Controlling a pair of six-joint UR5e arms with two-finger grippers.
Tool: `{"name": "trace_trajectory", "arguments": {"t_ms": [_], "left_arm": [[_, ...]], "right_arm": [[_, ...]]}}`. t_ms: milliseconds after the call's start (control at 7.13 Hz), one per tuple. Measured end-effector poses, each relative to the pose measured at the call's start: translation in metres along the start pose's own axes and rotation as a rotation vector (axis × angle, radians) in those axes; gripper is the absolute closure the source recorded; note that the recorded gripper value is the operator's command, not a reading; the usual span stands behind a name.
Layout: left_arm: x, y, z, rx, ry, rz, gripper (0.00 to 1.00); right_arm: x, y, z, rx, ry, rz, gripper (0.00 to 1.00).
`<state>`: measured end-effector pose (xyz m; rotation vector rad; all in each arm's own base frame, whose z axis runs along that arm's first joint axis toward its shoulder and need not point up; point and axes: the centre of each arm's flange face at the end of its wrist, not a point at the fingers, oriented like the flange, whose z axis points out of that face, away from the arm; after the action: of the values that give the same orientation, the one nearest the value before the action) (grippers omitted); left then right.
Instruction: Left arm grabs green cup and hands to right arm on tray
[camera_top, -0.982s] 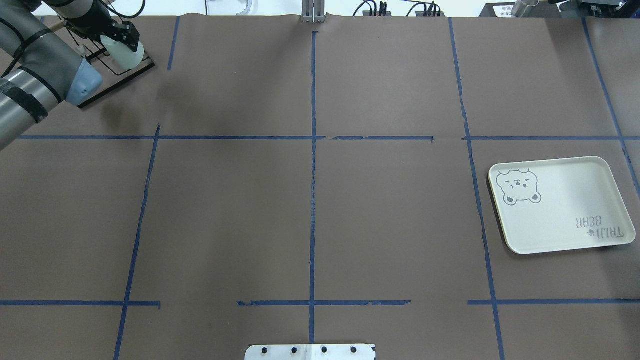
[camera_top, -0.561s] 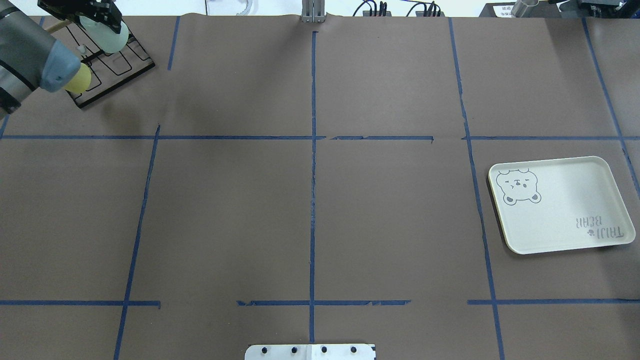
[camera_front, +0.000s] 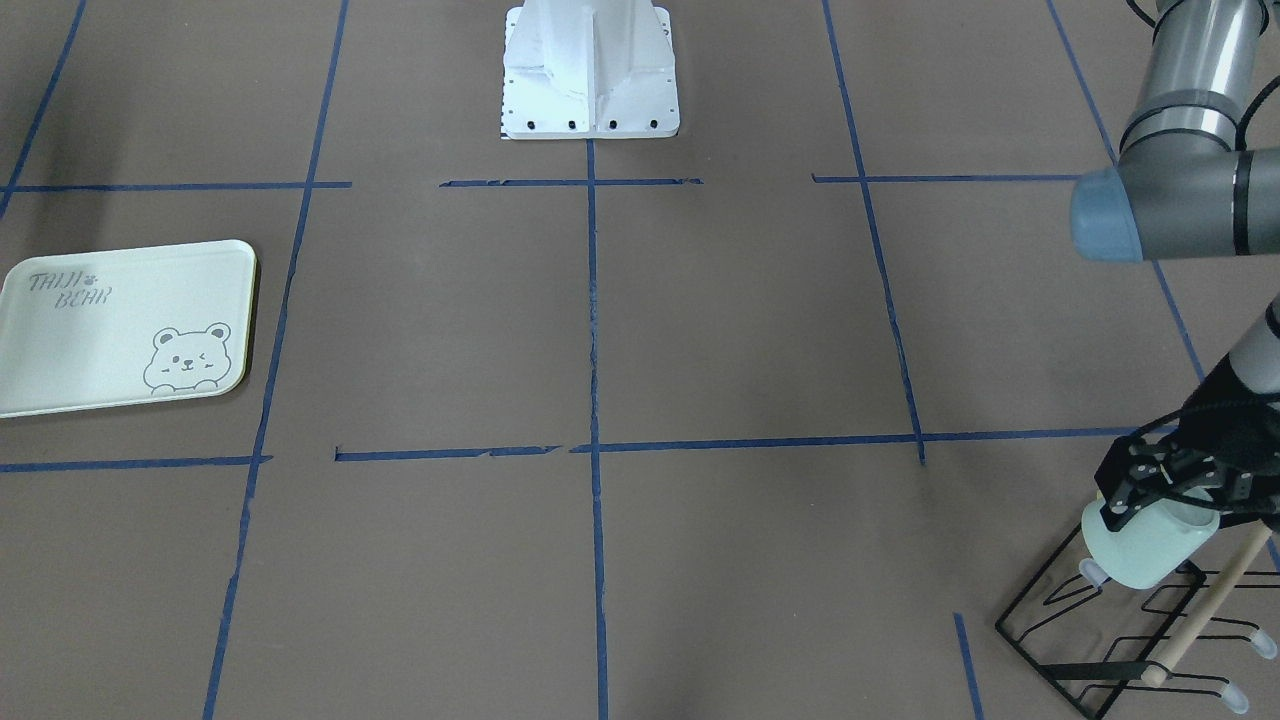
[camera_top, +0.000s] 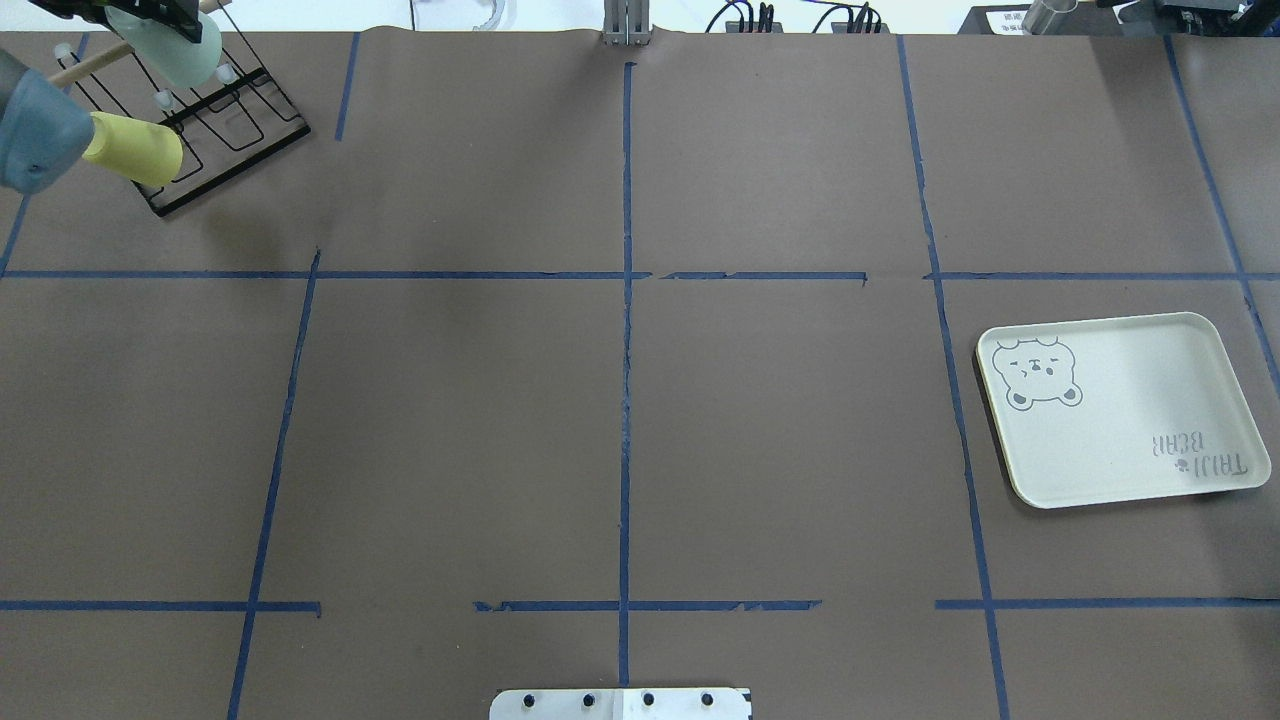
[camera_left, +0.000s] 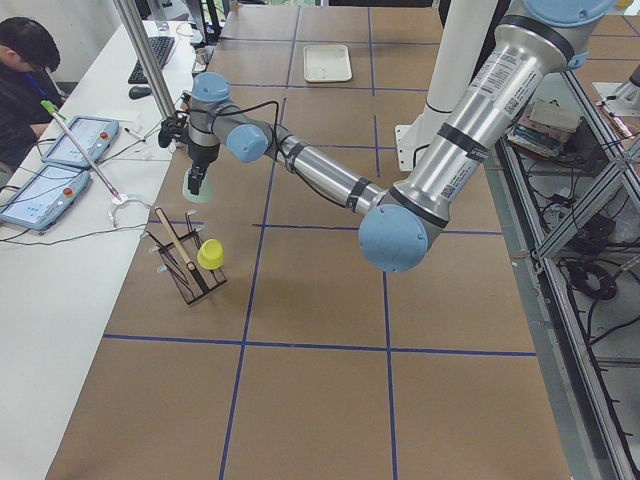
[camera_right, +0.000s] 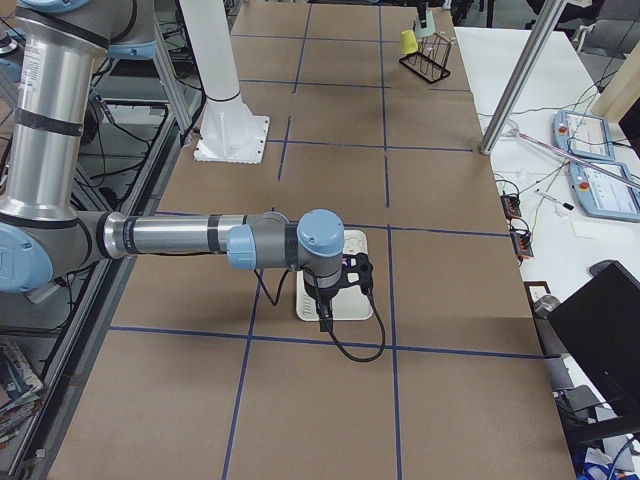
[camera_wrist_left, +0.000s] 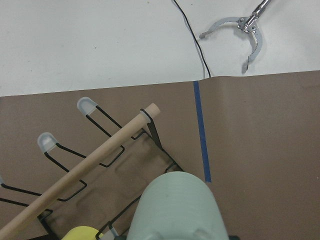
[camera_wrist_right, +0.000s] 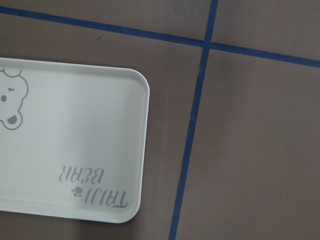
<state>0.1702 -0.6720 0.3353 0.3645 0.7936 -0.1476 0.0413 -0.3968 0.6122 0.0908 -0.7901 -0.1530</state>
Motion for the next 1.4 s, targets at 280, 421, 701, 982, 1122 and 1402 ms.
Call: {"name": "trace_trajectory", "arguments": {"t_ms": [280,421,701,982,1122,1402], "left_arm": [[0.029,0.037,0.009,0.024,0.094,-0.135,0.59],[0.038,0.058,0.019,0.031,0.151,-0.183,0.59],[0.050,0.095,0.030,0.029,0.251,-0.248,0.60],[0.070,0.135,0.034,0.003,0.365,-0.288,0.61],[0.085,0.157,0.032,-0.020,0.432,-0.307,0.61],[0.119,0.195,0.021,-0.074,0.580,-0.355,0.62]], "right_arm": [[-0.019,-0.012,-0.007,0.052,-0.096,0.026,0.00],[-0.035,-0.020,-0.010,0.099,-0.125,0.050,0.00],[-0.085,-0.035,-0.003,0.184,-0.194,0.082,0.00],[-0.143,-0.051,-0.001,0.257,-0.310,0.105,0.00],[-0.173,-0.058,-0.001,0.291,-0.367,0.116,0.00],[-0.239,-0.062,0.013,0.376,-0.495,0.164,0.00]]}}
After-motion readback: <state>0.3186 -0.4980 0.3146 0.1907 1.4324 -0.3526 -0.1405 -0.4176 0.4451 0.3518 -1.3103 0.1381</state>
